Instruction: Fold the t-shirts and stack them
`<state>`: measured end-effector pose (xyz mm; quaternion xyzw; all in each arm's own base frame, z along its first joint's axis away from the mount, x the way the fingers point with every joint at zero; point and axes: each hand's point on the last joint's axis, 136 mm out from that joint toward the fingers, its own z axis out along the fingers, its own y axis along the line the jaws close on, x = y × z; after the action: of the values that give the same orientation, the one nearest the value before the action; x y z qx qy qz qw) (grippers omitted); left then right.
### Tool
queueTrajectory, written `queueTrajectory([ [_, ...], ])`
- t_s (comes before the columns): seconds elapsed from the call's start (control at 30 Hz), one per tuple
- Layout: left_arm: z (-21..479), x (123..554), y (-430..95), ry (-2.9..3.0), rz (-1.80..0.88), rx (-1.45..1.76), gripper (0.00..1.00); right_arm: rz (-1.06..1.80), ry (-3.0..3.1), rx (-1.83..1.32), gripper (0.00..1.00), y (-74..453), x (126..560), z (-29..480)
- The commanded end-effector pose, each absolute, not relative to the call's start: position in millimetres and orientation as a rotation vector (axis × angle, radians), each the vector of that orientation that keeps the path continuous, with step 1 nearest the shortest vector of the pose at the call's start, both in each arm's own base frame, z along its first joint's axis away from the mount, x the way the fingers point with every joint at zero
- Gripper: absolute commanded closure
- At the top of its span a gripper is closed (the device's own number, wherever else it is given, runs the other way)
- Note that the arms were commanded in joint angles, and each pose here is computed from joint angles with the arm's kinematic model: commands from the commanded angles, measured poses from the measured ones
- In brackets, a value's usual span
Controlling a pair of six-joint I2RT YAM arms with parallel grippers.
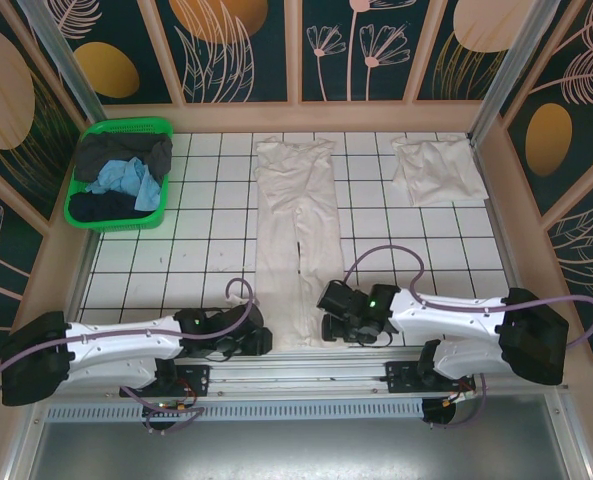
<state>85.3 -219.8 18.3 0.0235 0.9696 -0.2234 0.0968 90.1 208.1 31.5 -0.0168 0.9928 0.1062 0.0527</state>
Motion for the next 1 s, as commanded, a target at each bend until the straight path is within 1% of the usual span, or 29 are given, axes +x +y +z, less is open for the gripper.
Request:
queueTrajectory([
  [0.0,19,86,-226,2.842,-0.714,0.101,0.61,0.277,3.025,-0.004,0.35,204,85,21],
  [0.07,23,87,-230,2.823,-0.746,0.109,0.64,0.273,3.028,-0.007,0.35,207,83,20],
  [0.13,27,89,-237,2.794,-0.803,0.12,0.7,0.274,3.024,-0.006,0.35,211,84,22],
  [0.23,34,88,-251,2.755,-0.912,0.161,0.75,0.301,3.021,-0.023,0.38,220,84,25],
  [0.27,36,86,-255,2.746,-0.941,0.18,0.77,0.304,3.022,-0.027,0.41,221,83,24],
  [0.37,41,86,-257,2.727,-0.965,0.203,0.87,0.271,3.006,-0.012,0.51,220,86,27],
  [0.4,43,88,-256,2.72,-0.957,0.199,0.9,0.268,2.986,-0.014,0.55,221,87,31],
  [0.47,45,89,-252,2.714,-0.93,0.2,0.96,0.288,2.97,-0.014,0.6,223,89,33],
  [0.5,49,92,-250,2.704,-0.913,0.199,0.99,0.295,2.961,-0.009,0.65,224,91,35],
  [0.53,52,94,-247,2.7,-0.884,0.2,1.0,0.299,2.951,-0.005,0.7,225,93,37],
  [0.63,69,107,-241,2.65,-0.812,0.193,1.0,0.304,2.895,0.005,0.8,227,105,54],
  [0.73,92,133,-238,2.572,-0.765,0.158,1.0,0.34,2.809,0.015,0.86,229,128,78],
  [0.83,115,173,-243,2.495,-0.738,0.177,1.0,0.401,2.698,0.03,0.89,233,166,107],
  [0.9,134,211,-246,2.461,-0.668,0.198,1.0,0.446,2.592,0.009,0.89,239,201,135],
  [0.97,152,249,-248,2.426,-0.591,0.206,1.0,0.439,2.536,0.017,0.9,236,233,152],
])
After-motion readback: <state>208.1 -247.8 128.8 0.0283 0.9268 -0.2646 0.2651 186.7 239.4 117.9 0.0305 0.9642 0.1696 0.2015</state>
